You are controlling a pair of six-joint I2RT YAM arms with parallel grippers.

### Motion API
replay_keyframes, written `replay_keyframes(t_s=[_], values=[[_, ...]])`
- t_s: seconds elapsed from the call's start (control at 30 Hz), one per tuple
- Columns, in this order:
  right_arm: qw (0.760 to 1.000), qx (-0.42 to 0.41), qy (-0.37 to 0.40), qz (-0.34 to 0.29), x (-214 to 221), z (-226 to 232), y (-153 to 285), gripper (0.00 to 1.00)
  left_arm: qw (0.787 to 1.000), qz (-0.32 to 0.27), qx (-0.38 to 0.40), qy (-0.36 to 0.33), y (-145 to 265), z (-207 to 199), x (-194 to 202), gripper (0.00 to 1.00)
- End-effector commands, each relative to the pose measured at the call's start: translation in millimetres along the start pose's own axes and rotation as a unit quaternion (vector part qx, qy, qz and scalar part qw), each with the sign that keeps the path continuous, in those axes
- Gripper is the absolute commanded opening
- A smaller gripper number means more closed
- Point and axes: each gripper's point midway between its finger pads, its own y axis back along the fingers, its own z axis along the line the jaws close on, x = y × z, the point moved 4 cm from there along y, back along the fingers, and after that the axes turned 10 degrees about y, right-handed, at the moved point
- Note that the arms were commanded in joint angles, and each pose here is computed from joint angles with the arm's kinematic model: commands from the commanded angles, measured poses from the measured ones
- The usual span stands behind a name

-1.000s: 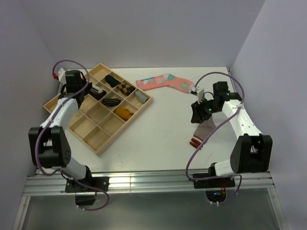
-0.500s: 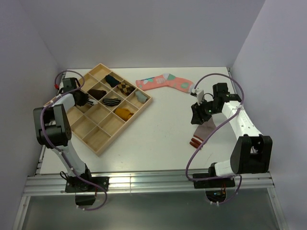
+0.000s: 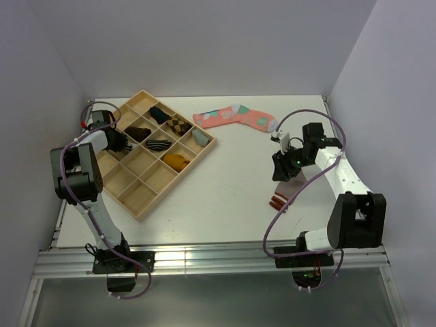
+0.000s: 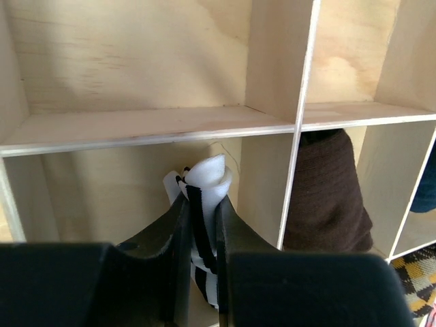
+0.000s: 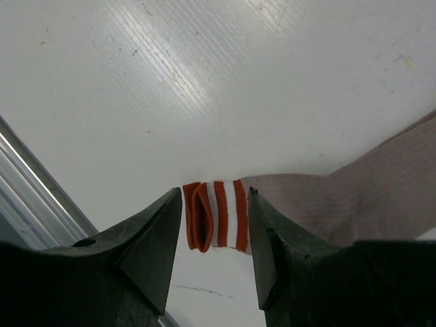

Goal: Roll the socks
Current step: Place the sock in the storage box.

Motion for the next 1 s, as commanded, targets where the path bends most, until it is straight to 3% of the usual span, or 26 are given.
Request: replay_keyframes(t_s=[0.0, 0.63, 0.8, 0.97], values=[[0.999, 0.025, 0.026, -0.014, -4, -5, 7, 0.51, 0.998, -0.029, -0.062, -0.01, -2, 24, -8, 0.0], [0.999, 0.039, 0.021, -0.01, 3, -4, 11, 0.51, 0.993, -0.093, -0.078, -0.008, 13, 30, -34, 0.0], [0.999, 0.043, 0.022, -0.007, 6, -2, 11, 0.51, 0.994, -0.07, -0.079, -0.011, 5, 33, -27, 0.0], [0.999, 0.042, 0.021, -0.004, 8, -1, 11, 0.51, 0.993, -0.069, -0.097, -0.004, 5, 41, -24, 0.11]])
